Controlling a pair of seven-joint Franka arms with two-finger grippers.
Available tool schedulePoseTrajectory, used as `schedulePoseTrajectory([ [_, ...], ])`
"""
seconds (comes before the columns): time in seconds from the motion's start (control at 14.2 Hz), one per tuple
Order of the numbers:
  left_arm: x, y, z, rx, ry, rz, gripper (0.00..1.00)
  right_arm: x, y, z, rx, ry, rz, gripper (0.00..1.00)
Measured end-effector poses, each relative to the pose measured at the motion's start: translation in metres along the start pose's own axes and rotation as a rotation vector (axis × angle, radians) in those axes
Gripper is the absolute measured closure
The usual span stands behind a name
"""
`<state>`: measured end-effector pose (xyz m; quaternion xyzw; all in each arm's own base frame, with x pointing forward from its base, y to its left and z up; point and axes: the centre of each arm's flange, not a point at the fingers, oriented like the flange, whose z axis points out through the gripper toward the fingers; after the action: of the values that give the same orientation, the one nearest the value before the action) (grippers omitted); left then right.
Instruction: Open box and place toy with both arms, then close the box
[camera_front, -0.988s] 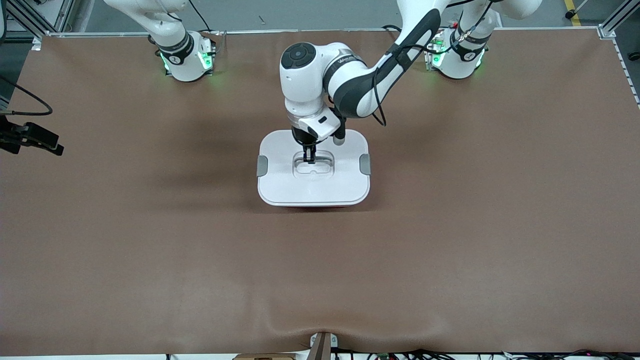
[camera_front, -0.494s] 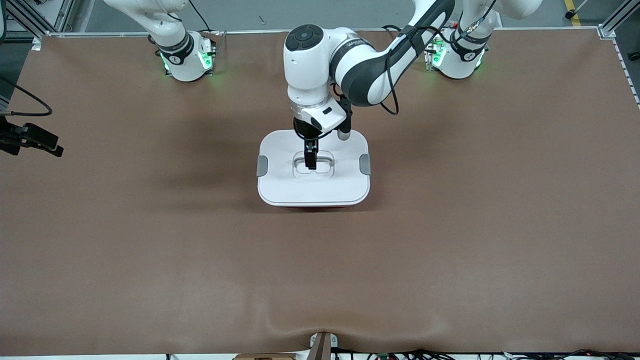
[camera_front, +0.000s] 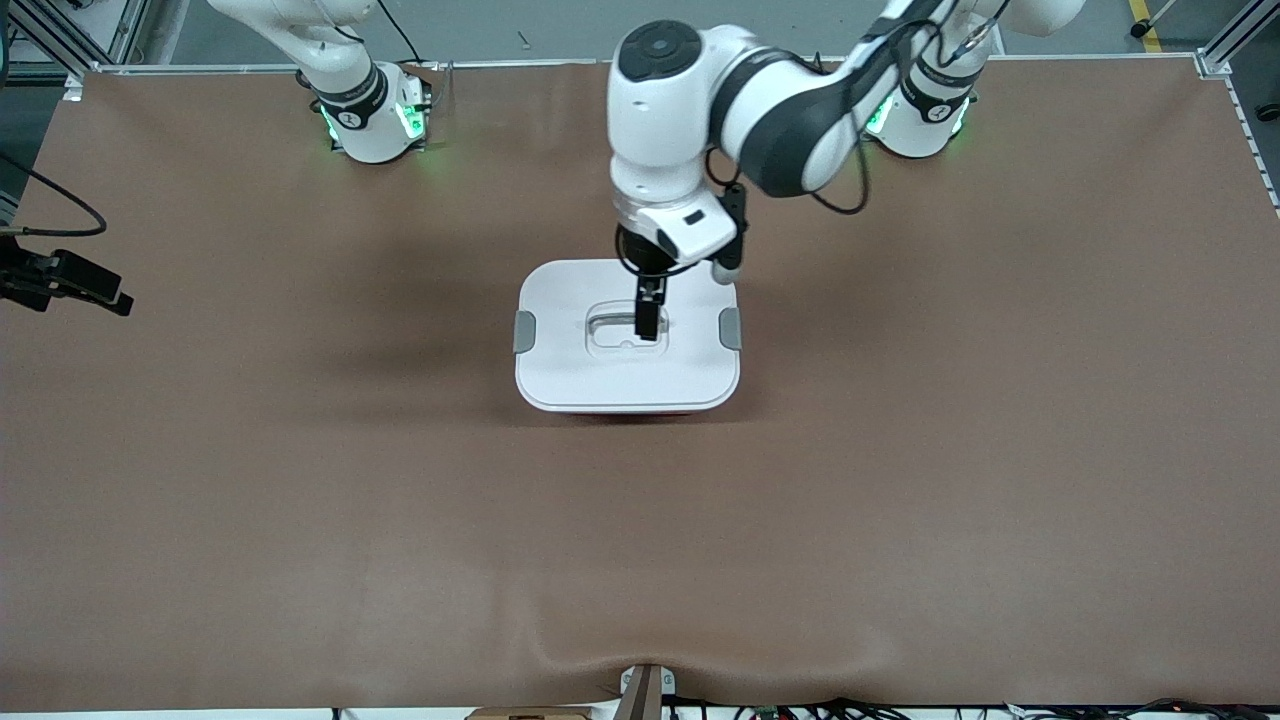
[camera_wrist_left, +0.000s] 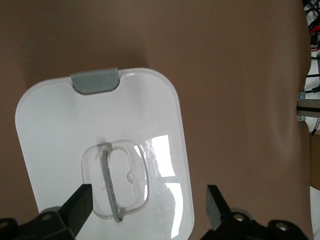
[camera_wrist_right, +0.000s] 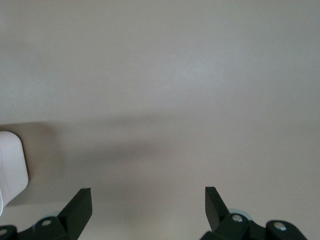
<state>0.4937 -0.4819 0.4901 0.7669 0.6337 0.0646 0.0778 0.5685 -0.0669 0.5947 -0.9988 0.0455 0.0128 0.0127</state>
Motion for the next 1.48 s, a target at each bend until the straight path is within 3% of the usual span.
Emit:
schedulePoseTrajectory([
  [0.28,0.093,0.031,-0.037,0.057,0.02,0.213,0.0,-0.006,-0.003,-0.005,0.001,-0.036,-0.003,0.0],
  [0.49,0.172,0.054,-0.055,0.079,-0.036,0.333,0.0,-0.007,-0.003,-0.005,-0.006,-0.044,-0.004,0.0],
  [0.85,0.306,0.059,-0.072,0.187,-0.061,0.61,0.0,-0.007,-0.003,-0.005,-0.008,-0.046,-0.004,0.0],
  [1.13,0.356,0.052,-0.071,0.251,-0.1,0.8,0.0,-0.007,-0.004,-0.005,-0.008,-0.041,-0.006,0.0],
  [1.48,0.392,0.044,-0.097,0.238,-0.115,0.992,0.0,-0.006,-0.004,-0.006,-0.008,-0.035,-0.006,0.0],
])
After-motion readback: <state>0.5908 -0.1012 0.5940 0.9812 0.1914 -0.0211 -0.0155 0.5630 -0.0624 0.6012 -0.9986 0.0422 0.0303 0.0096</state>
